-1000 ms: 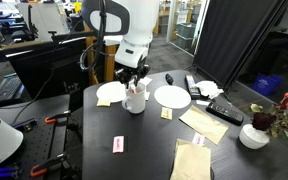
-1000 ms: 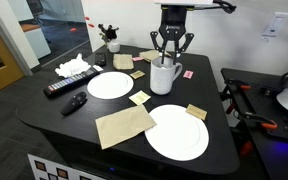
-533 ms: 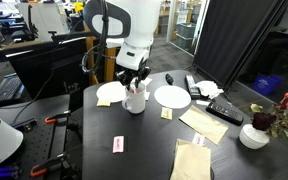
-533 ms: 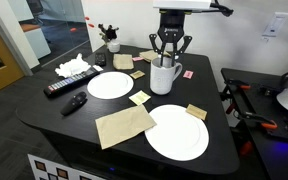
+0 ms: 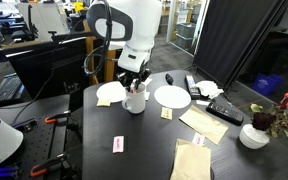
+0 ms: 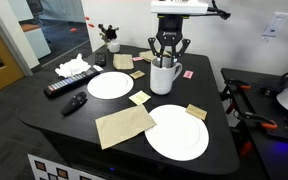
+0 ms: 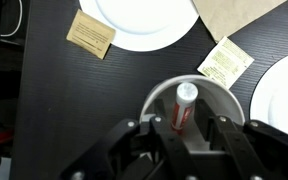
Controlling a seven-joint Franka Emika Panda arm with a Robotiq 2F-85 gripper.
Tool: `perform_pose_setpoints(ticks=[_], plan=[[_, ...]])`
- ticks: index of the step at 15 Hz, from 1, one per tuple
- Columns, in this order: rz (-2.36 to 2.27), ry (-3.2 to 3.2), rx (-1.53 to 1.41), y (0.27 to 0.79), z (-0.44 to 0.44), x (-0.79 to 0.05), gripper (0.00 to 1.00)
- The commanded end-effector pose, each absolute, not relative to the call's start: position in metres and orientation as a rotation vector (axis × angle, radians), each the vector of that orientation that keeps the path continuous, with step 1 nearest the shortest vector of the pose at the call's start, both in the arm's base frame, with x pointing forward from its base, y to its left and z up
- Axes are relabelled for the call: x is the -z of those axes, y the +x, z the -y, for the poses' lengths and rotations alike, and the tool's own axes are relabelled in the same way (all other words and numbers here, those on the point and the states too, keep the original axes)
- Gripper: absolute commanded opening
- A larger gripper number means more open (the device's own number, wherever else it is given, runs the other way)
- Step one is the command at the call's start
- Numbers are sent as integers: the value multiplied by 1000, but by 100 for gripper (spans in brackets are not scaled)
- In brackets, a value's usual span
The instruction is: Remove the marker from the mug cup and place it on the table
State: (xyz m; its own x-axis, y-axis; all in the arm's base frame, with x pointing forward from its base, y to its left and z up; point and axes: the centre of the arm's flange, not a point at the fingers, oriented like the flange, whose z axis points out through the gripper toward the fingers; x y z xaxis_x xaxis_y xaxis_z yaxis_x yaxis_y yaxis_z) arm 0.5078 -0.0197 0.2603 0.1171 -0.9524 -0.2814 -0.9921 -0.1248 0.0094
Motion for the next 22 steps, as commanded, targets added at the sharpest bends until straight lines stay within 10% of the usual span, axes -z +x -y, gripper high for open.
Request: perform_pose_setpoints(ticks=[1,5,6,9,22], plan=[[-1924,-2191,-324,518,16,-255,38],[-1914,-2190,-345,521,12,-251,33],[-1910,-2189,-347,522,11,-250,12],[-1919,-2178,-350,522,11,-250,2],[-1928,-2125,-281,486,24,-321,5]])
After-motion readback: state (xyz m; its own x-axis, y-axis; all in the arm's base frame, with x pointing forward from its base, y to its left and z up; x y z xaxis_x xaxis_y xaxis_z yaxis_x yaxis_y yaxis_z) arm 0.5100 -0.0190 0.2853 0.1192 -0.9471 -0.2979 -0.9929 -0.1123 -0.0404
